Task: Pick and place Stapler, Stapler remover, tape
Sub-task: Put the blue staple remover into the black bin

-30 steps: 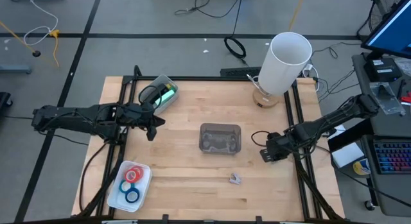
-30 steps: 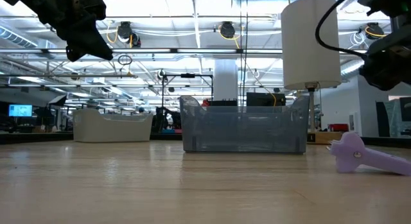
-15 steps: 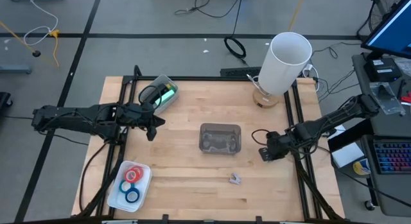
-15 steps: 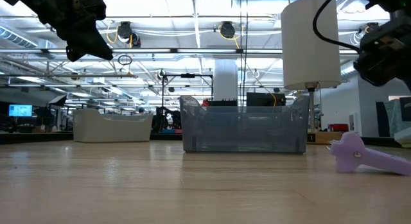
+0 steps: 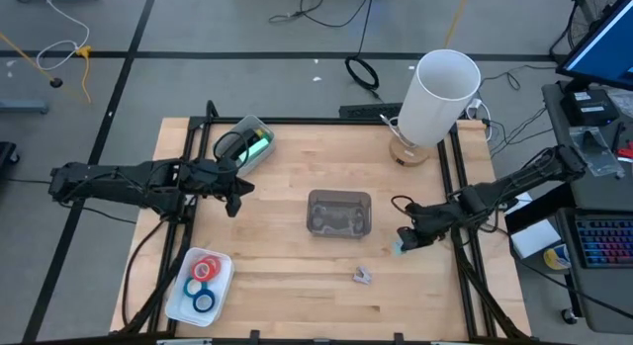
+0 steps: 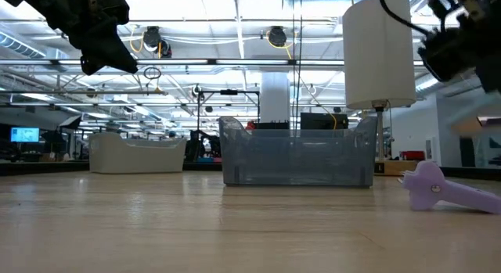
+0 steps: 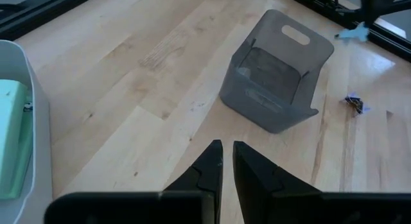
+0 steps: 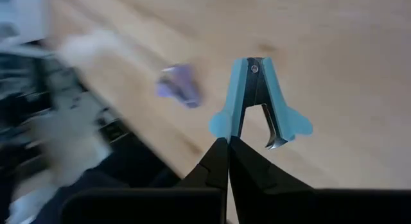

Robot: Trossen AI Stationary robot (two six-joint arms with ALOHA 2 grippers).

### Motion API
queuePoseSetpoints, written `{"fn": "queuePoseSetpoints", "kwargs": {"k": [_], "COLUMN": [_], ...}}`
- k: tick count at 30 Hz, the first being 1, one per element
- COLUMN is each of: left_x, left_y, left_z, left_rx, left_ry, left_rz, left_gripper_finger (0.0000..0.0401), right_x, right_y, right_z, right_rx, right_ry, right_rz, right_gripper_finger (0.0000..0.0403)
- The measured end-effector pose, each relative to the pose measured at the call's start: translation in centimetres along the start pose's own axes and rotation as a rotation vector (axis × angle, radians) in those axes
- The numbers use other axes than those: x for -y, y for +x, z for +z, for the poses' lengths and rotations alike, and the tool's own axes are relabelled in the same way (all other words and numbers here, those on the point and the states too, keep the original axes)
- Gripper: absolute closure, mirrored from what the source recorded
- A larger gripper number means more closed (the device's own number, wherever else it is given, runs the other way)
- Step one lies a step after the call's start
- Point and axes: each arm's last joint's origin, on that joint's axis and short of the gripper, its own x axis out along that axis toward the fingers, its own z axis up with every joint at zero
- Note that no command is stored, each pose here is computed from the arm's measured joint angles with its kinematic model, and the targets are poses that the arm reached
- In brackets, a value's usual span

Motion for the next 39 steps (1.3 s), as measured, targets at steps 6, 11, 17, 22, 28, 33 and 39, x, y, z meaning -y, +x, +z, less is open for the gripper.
{"fn": "queuePoseSetpoints", "kwargs": {"k": [6,11,17,22,28,33,39], "left_x": [0.0,0.0,-0.1,-0.1,0.0,0.0,0.2], "left_y": [0.0,0.0,0.0,0.0,0.0,0.0,-0.2], "left_z": [0.0,0.0,0.0,0.0,0.0,0.0,0.0], "left_rx": [0.0,0.006,0.012,0.013,0.009,0.011,-0.013], "left_ry": [0.0,0.001,0.006,-0.02,-0.028,-0.033,0.08], "left_rz": [0.0,0.012,0.021,0.024,0.014,0.014,-0.068], "left_gripper_finger": [0.0364,0.0364,0.0364,0.0364,0.0364,0.0364,0.0364], "right_x": [-1.9,-3.7,-5.4,-6.3,-6.7,-7.1,-7.9], "right_y": [-0.9,-1.3,-1.5,-1.3,-0.4,-0.4,-1.2], "right_z": [-0.3,-0.3,0.8,2.0,3.4,4.4,4.9], "right_rx": [-0.013,0.04,0.206,0.333,0.417,0.478,0.535], "right_ry": [-0.05,-0.095,-0.16,-0.214,-0.248,-0.283,-0.337], "right_rz": [0.233,0.408,0.574,0.627,0.615,0.634,0.637], "right_gripper_finger": [0.0402,0.0402,0.0402,0.0402,0.0402,0.0403,0.0403]}}
